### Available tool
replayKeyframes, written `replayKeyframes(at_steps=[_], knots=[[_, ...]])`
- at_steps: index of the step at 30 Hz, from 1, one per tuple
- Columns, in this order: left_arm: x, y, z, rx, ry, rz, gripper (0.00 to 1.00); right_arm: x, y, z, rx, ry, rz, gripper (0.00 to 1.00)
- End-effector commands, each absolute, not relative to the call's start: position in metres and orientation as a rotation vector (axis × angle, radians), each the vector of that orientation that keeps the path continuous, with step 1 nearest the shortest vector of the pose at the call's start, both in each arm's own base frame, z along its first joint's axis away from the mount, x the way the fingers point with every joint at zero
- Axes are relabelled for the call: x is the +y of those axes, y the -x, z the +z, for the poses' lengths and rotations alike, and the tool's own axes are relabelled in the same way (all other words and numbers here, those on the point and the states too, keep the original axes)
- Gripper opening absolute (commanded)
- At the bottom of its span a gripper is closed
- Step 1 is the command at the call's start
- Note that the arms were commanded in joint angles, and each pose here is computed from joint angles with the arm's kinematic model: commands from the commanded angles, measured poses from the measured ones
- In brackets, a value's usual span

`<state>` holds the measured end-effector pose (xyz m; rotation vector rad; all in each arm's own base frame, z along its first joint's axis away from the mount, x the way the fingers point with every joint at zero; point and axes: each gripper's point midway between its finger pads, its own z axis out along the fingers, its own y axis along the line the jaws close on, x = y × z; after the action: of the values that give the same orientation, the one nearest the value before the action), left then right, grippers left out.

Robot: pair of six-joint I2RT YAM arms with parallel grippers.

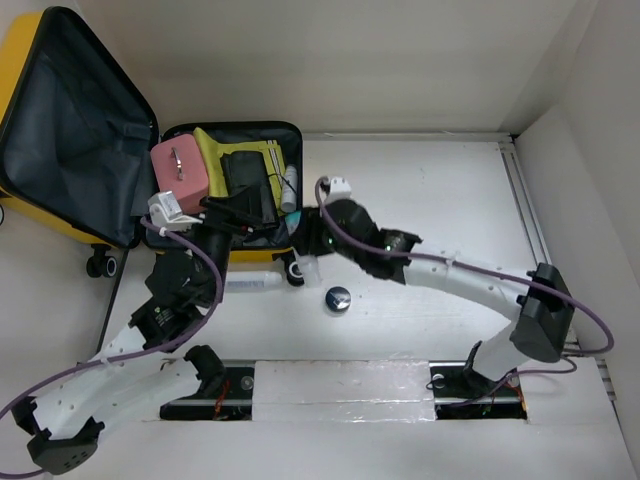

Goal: Pack the luggage

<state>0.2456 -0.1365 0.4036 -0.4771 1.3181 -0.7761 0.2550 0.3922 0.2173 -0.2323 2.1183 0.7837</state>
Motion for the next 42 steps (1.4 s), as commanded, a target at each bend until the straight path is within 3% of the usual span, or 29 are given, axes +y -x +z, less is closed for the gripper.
replayKeyframes(at_steps=[1, 2, 4, 5, 6, 8, 9, 11, 15, 16, 18, 19, 20, 21, 23, 31, 42], knots=[[-0.114, -0.252, 0.374, 1.337, 0.659, -0.695, 0.71, 0.416, -0.306, 0.274, 1.939, 0.284, 0.935, 0.27], [-0.11, -0.252, 0.359, 1.38, 0.677, -0.65, 0.69, 0.426, -0.322, 0.305, 1.87, 0.271, 0.984, 0.27], [-0.102, -0.253, 0.342, 1.395, 0.784, -0.631, 0.65, 0.451, -0.35, 0.29, 1.886, 0.3, 1.001, 0.28], [-0.097, -0.251, 0.322, 1.452, 0.798, -0.573, 0.64, 0.459, -0.365, 0.321, 1.823, 0.296, 1.065, 0.3], [-0.094, -0.249, 0.313, 1.461, 0.84, -0.564, 0.62, 0.471, -0.382, 0.297, 1.858, 0.302, 1.056, 0.47], [-0.089, -0.246, 0.298, 1.471, 0.908, -0.564, 0.62, 0.473, -0.402, 0.302, 1.856, 0.317, 1.103, 0.65], [-0.09, -0.245, 0.287, 1.507, 0.9, -0.549, 0.62, 0.474, -0.407, 0.316, 1.829, 0.319, 1.152, 0.79], [-0.097, -0.241, 0.267, 1.564, 0.882, -0.573, 0.65, 0.472, -0.411, 0.323, 1.815, 0.336, 1.223, 0.86], [-0.109, -0.238, 0.213, 1.696, 0.827, -0.543, 0.63, 0.44, -0.415, 0.339, 1.788, 0.308, 1.166, 0.86], [-0.108, -0.234, 0.198, 1.737, 0.824, -0.517, 0.63, 0.431, -0.408, 0.31, 1.854, 0.309, 1.126, 0.79], [-0.111, -0.228, 0.164, 1.81, 0.846, -0.507, 0.63, 0.408, -0.392, 0.326, 1.788, 0.323, 1.083, 0.74], [-0.112, -0.226, 0.152, 1.837, 0.849, -0.495, 0.64, 0.391, -0.387, 0.283, 1.871, 0.292, 1.002, 0.7], [-0.113, -0.224, 0.143, 1.855, 0.856, -0.494, 0.64, 0.378, -0.369, 0.301, 1.826, 0.295, 0.997, 0.54], [-0.112, -0.221, 0.128, 1.887, 0.855, -0.47, 0.66, 0.368, -0.363, 0.296, 1.813, 0.301, 0.971, 0.48], [-0.112, -0.22, 0.119, 1.904, 0.893, -0.47, 0.67, 0.348, -0.339, 0.254, 1.884, 0.313, 0.927, 0.44], [-0.111, -0.23, 0.086, 1.915, 0.986, -0.392, 0.72, 0.297, -0.288, 0.248, 1.845, 0.332, 0.855, 0.45], [-0.131, -0.244, 0.044, 2.035, 1.061, -0.247, 0.73, 0.286, -0.276, 0.221, 1.883, 0.416, 0.816, 0.47]])
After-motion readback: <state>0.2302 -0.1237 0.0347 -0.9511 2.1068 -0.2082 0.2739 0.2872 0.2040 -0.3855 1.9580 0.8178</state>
